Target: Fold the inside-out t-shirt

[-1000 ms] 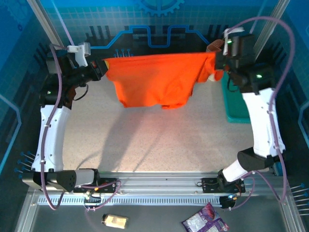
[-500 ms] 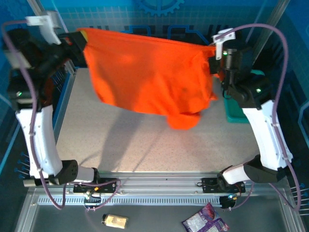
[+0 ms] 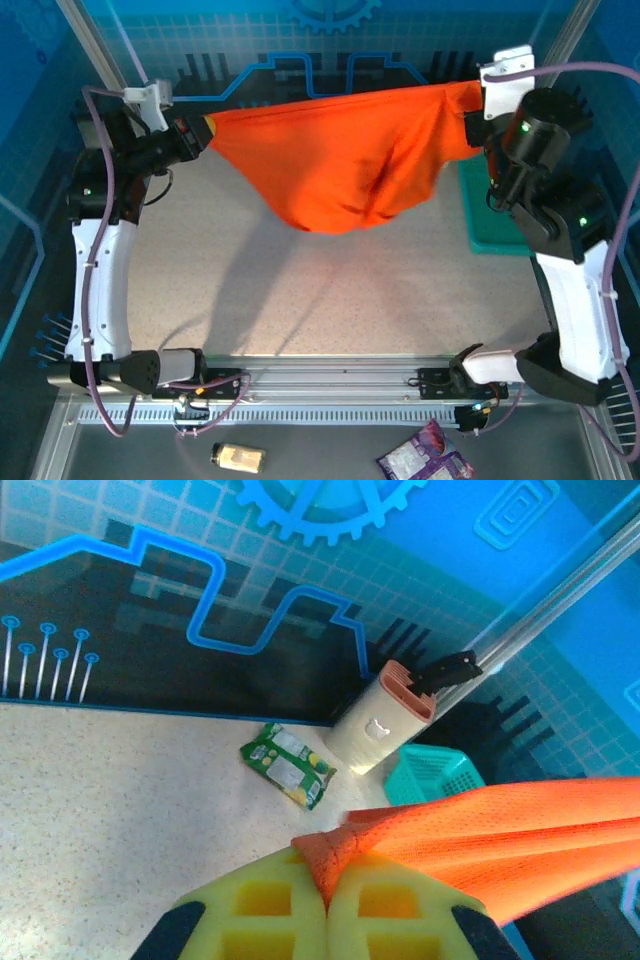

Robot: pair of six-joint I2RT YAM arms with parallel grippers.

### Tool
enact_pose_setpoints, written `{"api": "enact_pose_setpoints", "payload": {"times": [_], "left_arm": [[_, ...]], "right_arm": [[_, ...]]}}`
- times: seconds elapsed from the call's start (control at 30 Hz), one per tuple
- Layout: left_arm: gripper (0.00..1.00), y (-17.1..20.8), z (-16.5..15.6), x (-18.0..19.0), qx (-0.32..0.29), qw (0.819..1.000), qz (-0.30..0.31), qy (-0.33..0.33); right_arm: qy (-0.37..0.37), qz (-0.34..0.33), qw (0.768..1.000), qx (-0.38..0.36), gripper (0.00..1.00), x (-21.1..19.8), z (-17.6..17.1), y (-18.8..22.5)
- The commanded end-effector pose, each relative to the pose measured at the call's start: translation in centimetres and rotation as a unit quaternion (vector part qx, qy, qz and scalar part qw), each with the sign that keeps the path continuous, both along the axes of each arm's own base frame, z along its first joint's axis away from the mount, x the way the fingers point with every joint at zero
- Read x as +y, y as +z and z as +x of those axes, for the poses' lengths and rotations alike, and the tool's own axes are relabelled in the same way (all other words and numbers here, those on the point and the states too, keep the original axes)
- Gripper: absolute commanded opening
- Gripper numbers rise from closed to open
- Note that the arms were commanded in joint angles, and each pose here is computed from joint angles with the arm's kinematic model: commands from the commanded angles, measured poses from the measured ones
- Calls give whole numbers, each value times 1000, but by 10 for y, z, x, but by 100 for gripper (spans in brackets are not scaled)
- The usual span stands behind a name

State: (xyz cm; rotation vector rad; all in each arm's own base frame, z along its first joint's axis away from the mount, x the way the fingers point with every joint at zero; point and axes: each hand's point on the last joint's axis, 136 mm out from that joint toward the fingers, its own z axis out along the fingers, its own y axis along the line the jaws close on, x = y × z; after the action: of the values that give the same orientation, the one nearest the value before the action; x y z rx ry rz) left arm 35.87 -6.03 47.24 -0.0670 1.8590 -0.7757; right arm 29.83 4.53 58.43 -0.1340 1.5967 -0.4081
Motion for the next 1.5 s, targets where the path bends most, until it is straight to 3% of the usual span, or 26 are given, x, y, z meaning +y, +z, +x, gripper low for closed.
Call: {"api": "enact_pose_setpoints", "payload": {"times": [0.0,0.1,0.23,0.4,0.9,1.13,1.3,1.47], "left_arm": [[0,99,-40,41,-130,983,63,109],[0,138,-62,40,-170,974,97,113],[0,119,-56,35,-149,981,76,94],[0,101,-66,36,-151,981,67,105],[0,128,-141,27,-224,964,71,120],[0,150,-189,18,-278,950,74,121],[0,152,-187,18,-269,953,76,117],[0,114,-128,33,-200,968,87,128]], "right_arm": [[-79,6,997,1,0,-23,6,-7],[-58,12,997,52,0,-5,25,-39],[-74,16,996,40,0,-11,22,-36],[-62,51,997,-7,0,-24,-6,-13],[-17,147,980,-134,0,-74,-113,23],[49,179,962,-200,0,-85,-165,48],[82,151,967,-190,0,-68,-156,62],[103,102,984,-108,0,-25,-98,43]]}}
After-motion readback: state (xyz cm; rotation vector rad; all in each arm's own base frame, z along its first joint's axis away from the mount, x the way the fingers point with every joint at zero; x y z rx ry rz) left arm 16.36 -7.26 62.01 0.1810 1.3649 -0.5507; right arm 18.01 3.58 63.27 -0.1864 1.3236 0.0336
